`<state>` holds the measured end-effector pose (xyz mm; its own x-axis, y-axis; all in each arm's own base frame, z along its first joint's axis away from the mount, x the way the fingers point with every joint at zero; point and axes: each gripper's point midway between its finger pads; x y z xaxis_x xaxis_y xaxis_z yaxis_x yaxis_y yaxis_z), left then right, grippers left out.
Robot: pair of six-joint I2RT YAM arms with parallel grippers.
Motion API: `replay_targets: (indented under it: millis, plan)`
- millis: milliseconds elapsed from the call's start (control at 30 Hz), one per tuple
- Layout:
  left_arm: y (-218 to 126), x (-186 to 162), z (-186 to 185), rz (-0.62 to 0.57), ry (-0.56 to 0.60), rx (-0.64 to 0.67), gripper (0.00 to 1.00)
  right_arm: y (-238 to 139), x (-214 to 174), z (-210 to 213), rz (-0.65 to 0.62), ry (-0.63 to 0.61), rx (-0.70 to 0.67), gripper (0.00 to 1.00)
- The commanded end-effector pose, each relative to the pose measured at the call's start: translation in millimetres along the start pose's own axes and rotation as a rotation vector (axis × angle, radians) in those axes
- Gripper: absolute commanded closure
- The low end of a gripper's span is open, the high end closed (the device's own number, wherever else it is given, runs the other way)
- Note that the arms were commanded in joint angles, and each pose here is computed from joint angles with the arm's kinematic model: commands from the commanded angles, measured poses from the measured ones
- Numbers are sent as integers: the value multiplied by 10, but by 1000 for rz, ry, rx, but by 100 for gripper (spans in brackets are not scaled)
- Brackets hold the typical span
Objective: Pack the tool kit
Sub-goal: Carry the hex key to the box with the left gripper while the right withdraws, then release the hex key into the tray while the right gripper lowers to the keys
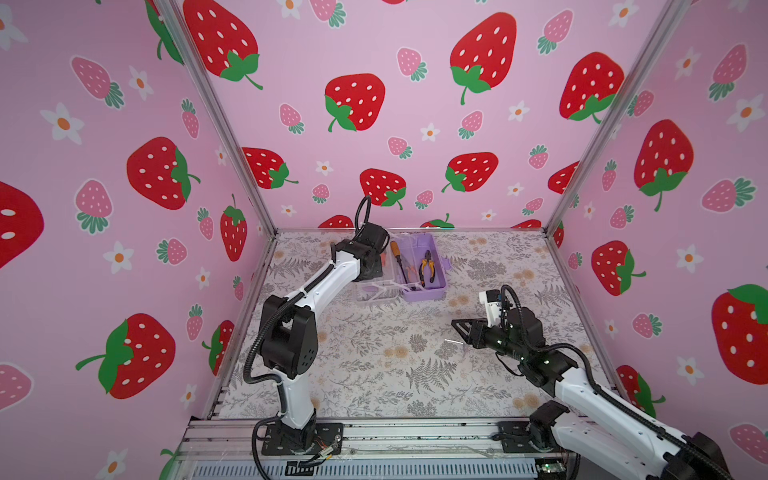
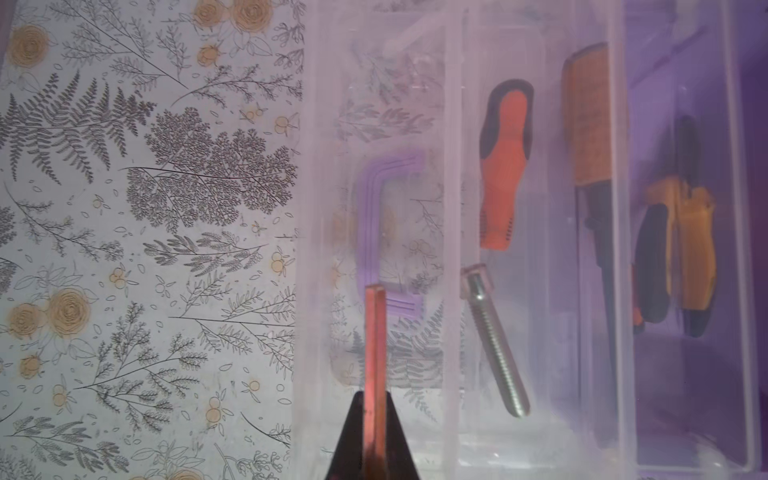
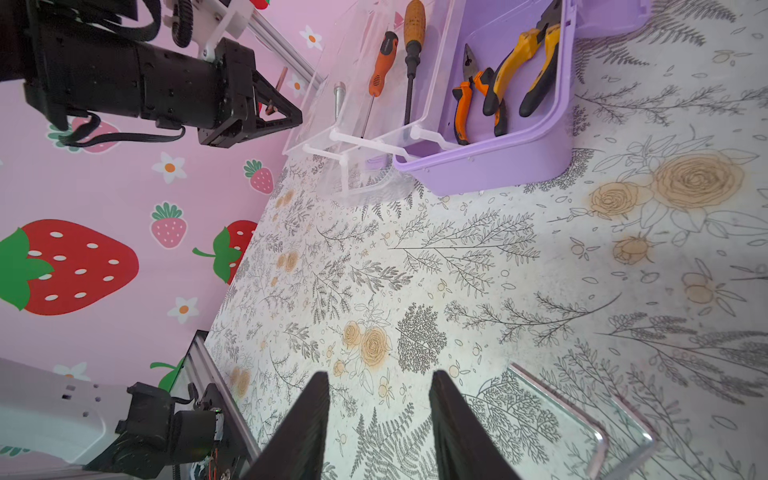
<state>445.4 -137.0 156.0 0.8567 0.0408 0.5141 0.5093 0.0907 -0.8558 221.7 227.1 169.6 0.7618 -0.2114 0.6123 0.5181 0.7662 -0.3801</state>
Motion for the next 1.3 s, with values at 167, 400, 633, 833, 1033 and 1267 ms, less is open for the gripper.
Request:
replay_targets:
  millis: [167,400,633,833,1033,1267]
  plan:
    - [133,228,-60,22,40,-25,100,-4,-13,-95,10,-6,-19,56]
    - [294,214,-111,55,44,-29,83,-10,-4,-129,12,-5,-26,55]
    - [213,218,-169,53,32,-76,68,-29,-60,-476,42,-48,-216,49]
    - [-278,327,-162,-55,-7,-135,66,-156,-237,-995,106,-87,-483,49]
    - [-905,214,-129,-184,-65,-235,63,-142,-433,-1196,183,-140,-611,44]
    - [-1066,-403,-67,-152,-80,-331,62,5,-603,-1245,284,-311,-749,43]
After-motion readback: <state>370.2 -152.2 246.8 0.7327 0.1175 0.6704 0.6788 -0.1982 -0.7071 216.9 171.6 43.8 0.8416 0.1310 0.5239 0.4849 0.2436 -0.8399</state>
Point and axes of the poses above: each gripper's point midway between its finger pads, its own y axis out along the fingers, its own z axis along the line the jaws close on, x = y × z, and after that the axes turned 5 degrees about y, right-handed
